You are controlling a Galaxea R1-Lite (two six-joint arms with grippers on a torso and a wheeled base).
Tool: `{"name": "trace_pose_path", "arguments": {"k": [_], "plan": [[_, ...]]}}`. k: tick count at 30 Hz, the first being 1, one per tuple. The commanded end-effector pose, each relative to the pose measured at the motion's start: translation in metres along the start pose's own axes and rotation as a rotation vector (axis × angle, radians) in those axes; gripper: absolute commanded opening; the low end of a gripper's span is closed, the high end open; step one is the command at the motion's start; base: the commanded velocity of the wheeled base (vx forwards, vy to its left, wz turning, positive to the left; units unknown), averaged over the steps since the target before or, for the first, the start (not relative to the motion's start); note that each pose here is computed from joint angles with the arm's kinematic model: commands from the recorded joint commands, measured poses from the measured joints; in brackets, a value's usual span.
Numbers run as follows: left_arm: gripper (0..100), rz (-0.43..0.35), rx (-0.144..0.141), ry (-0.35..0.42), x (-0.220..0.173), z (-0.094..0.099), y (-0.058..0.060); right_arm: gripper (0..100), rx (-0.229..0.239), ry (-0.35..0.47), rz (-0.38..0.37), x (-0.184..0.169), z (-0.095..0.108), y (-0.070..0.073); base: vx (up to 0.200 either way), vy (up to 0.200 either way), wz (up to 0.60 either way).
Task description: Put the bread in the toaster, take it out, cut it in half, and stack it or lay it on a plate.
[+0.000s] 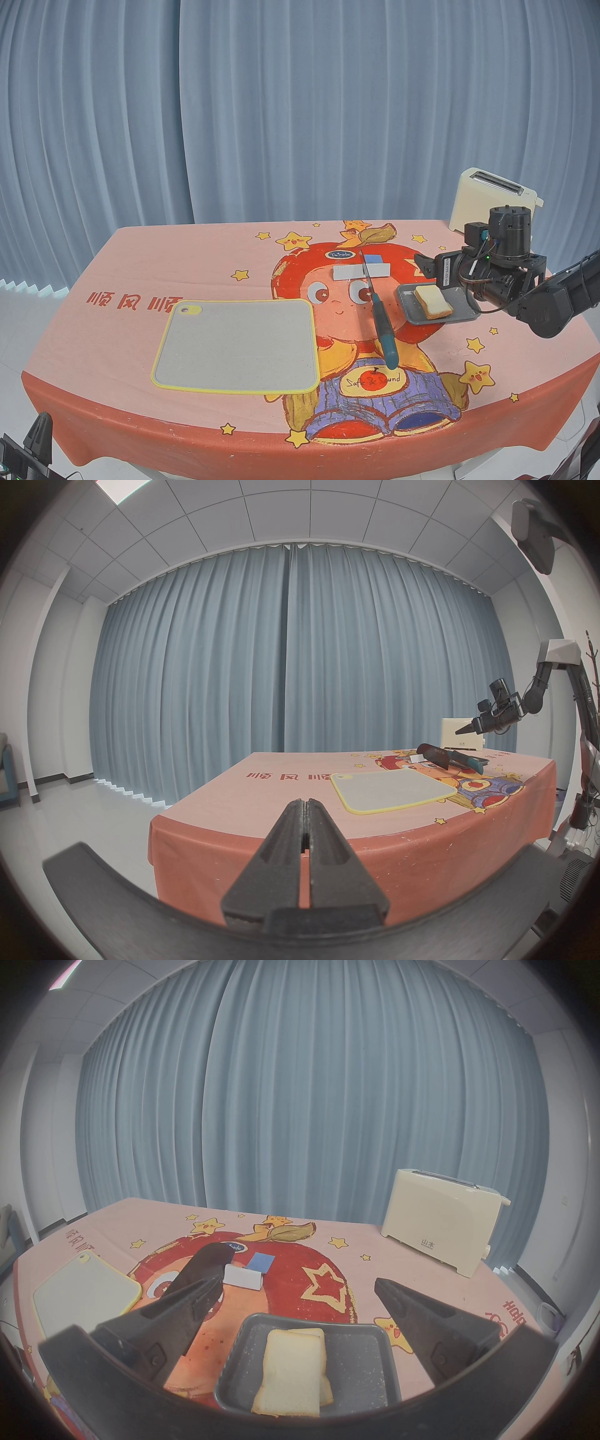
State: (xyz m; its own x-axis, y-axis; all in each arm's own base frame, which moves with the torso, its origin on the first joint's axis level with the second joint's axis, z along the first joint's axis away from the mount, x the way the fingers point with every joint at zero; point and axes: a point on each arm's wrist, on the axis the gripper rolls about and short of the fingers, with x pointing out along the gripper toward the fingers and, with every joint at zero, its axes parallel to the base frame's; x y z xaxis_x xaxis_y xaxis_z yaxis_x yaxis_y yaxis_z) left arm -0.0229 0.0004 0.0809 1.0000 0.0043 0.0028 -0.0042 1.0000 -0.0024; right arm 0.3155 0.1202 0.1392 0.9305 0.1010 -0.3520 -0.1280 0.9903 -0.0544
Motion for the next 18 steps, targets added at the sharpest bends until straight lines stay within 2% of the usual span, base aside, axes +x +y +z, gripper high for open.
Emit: {"name": "trace_pose_path", "arguments": {"k": [1,18], "plan": [[0,0.000,-0.001,0.014,0.001,-0.005,0.000,100,0.000,0.002,0.001,0.003,-0.001,0.001,0.000,0.000,0.00],[0,0.000,-0.001,0.014,0.001,-0.005,0.000,100,0.034,-0.127,-0.001,0.016,0.002,0.001,0.000,0.000,0.00]]}}
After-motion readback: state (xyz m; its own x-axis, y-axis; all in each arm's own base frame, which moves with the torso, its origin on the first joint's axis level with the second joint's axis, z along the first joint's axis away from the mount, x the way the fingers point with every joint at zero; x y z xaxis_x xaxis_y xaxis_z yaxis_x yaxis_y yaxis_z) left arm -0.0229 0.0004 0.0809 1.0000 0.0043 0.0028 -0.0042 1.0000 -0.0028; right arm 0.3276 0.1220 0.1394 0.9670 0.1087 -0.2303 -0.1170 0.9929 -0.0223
